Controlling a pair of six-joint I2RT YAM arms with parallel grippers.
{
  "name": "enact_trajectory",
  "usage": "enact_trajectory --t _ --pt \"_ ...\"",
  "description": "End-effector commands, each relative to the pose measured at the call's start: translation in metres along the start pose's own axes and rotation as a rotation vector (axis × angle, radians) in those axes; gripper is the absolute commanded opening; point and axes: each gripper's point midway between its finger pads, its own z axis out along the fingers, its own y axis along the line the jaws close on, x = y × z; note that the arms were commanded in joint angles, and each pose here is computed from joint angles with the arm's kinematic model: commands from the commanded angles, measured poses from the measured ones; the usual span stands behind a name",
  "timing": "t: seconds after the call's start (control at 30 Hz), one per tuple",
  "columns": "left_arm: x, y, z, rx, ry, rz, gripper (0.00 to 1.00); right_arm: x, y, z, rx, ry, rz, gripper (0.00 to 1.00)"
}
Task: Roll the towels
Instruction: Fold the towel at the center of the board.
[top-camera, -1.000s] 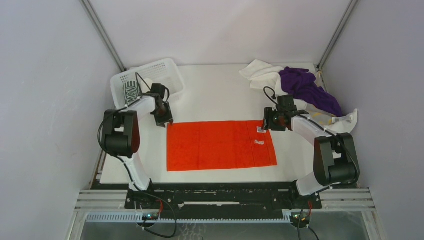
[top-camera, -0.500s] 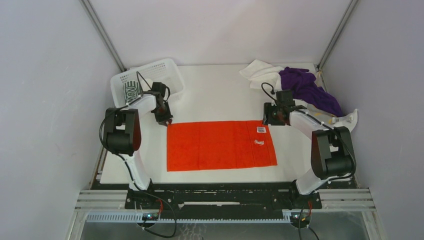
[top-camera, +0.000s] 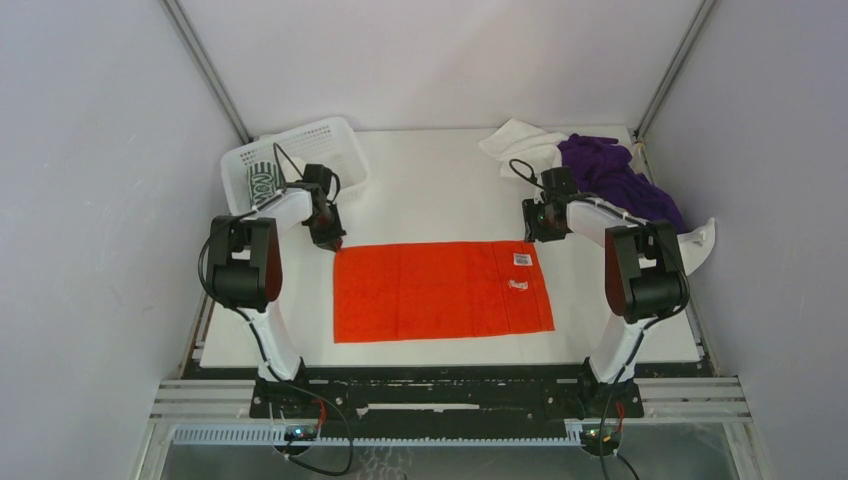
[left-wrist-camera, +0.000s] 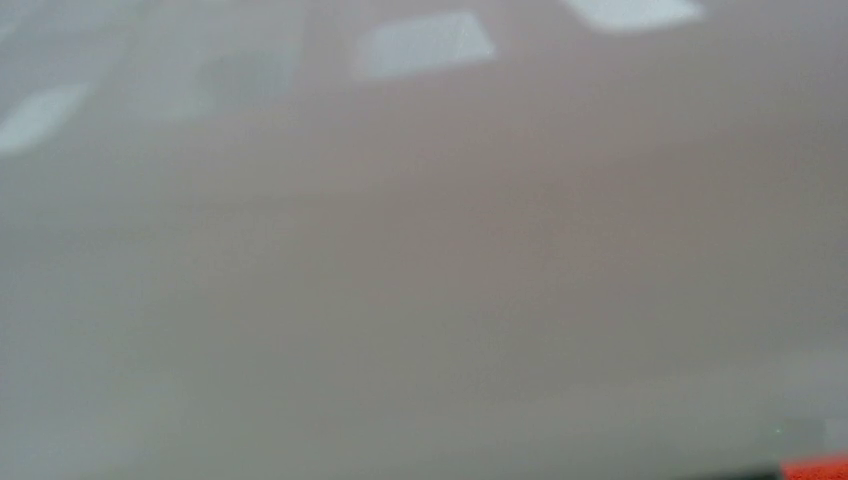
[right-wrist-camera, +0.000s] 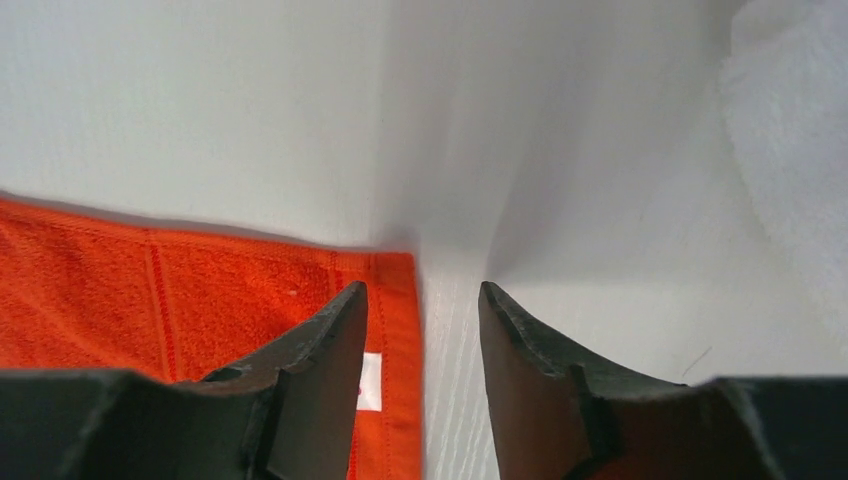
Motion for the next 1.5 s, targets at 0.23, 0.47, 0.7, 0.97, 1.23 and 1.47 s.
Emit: enact_trajectory --t 0.23,0.47,0.7,0.97,1.23,1.47 --pt "-0.015 -0.006 -0.009 0.028 -0.039 0.027 0.06 -0.017 0.005 0.007 -0.039 0.046 -0.083 0.37" --pt "-0.014 -0.006 -0.008 0.03 -0.038 0.029 0.04 -0.007 0.01 0.005 -0.048 0.117 -0.122 0.37" --pt "-0.015 -0.006 -0.008 0.031 -0.039 0.031 0.01 0.006 0.016 0.015 -0.038 0.191 -0.171 0.36" --pt "-0.015 -0.007 -0.008 0.033 -0.039 0.037 0.0 0.009 0.004 0.021 0.024 0.221 -0.182 0.26" --pt "-0.015 -0.013 -0.01 0.073 -0.039 0.053 0.0 -0.001 -0.008 0.016 0.07 0.192 -0.198 0.0" --pt "-0.028 -0.029 -0.042 0.169 -0.142 0.051 0.0 -0.037 -0.013 -0.012 0.087 0.057 -0.201 0.0"
